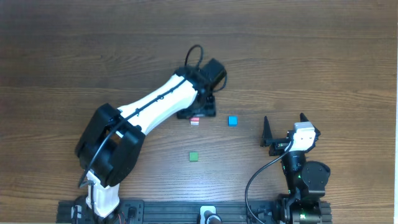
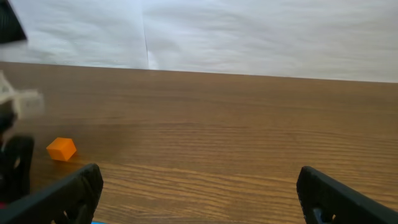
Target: Stack Cubes
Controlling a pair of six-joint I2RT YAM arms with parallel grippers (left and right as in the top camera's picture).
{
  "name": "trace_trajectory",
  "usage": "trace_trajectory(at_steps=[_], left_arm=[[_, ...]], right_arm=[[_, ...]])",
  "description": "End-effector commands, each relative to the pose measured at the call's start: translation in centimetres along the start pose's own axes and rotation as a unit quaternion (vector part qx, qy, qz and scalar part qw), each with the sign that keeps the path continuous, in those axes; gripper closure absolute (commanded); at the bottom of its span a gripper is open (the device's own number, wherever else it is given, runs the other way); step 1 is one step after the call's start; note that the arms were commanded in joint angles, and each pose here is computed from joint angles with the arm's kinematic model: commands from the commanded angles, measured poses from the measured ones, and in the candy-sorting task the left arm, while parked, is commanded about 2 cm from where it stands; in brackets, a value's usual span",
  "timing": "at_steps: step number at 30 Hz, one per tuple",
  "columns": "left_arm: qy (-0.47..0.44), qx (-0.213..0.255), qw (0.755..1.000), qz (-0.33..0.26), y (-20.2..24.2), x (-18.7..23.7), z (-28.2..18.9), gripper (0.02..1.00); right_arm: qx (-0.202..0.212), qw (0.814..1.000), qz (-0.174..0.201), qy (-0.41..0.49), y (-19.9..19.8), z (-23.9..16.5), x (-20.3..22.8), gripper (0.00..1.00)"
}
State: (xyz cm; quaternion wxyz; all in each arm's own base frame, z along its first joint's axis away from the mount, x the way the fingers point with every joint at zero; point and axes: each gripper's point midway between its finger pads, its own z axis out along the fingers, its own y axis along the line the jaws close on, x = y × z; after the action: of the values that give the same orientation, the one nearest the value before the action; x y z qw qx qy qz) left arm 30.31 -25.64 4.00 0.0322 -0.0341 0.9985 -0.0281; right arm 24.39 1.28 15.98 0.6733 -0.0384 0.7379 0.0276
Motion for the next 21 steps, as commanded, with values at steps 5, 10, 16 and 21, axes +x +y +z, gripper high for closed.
trace_trajectory(at_steps=[5,10,16,21], left_arm=[[-0.078,0.032,0.996,-0.037,0.7,-7.6,-4.9,0.261],[-0.084,0.029,0.995,-0.049,2.2,-9.9,-4.1,0.255],[-0.083,0.045,0.995,-0.022,1.0,-11.5,-1.0,0.261],[-0.063,0.032,0.997,-0.013,0.5,-11.0,1.5,0.264]], right_arm=[[-0.007,1.000,0.000,-0.002,0.2,0.0,0.1,0.009],[-0.007,1.000,0.000,-0.002,0.2,0.0,0.1,0.007],[-0.007,1.000,0.000,-0.002,0.2,0.0,0.1,0.007],[-0.007,1.000,0.000,-0.002,0.2,0.0,0.1,0.009]])
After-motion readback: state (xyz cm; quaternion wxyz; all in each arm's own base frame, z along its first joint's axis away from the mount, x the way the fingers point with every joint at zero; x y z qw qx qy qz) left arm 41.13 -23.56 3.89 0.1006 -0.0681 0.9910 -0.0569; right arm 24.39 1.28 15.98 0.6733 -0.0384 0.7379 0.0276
